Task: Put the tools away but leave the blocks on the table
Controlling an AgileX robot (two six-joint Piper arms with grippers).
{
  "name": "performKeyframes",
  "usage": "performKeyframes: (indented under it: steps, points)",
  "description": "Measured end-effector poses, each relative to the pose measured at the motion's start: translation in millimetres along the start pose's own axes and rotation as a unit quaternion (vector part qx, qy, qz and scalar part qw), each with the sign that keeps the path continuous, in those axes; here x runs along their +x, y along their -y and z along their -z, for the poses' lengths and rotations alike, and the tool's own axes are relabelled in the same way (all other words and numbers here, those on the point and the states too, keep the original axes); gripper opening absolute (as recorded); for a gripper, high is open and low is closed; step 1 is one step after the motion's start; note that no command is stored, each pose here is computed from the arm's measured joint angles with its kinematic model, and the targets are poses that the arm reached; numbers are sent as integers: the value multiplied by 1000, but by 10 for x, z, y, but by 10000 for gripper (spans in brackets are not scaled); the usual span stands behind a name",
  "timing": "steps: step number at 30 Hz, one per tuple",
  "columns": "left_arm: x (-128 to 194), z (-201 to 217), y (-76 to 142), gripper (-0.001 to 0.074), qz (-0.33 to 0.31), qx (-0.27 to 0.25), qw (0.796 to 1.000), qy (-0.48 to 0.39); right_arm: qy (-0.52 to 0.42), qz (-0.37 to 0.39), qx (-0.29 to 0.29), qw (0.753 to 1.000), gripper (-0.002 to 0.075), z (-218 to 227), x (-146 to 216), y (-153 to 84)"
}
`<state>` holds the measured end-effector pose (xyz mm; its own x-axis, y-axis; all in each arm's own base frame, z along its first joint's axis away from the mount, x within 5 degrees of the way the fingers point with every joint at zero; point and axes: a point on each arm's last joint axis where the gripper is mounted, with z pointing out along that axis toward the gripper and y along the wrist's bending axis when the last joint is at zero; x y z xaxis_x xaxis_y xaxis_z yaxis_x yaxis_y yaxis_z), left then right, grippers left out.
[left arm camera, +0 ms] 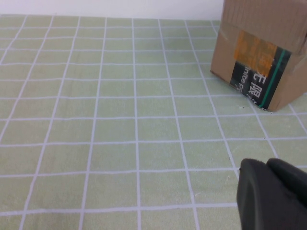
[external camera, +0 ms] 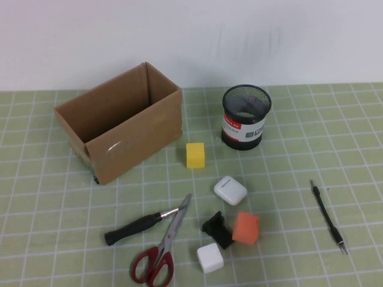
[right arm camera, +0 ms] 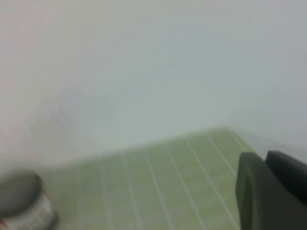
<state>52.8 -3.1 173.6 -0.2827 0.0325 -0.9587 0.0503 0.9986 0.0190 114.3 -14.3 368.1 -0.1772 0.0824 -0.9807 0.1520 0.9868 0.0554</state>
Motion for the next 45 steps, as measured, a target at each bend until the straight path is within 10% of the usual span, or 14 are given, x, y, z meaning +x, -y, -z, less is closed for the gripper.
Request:
performKeyframes:
  steps: [17,28,45]
  points:
    - [0,0,0,-3,0,0,1000,0,-346,94,-129,925,-11,-1054,493,-650]
    - [0,0,0,-3,0,0,1000,0,-426,144,-168,877,204,-1603,824,-1175]
    - [0,0,0,-3,0,0,1000,0,-515,175,-147,826,204,-2366,1385,-1429]
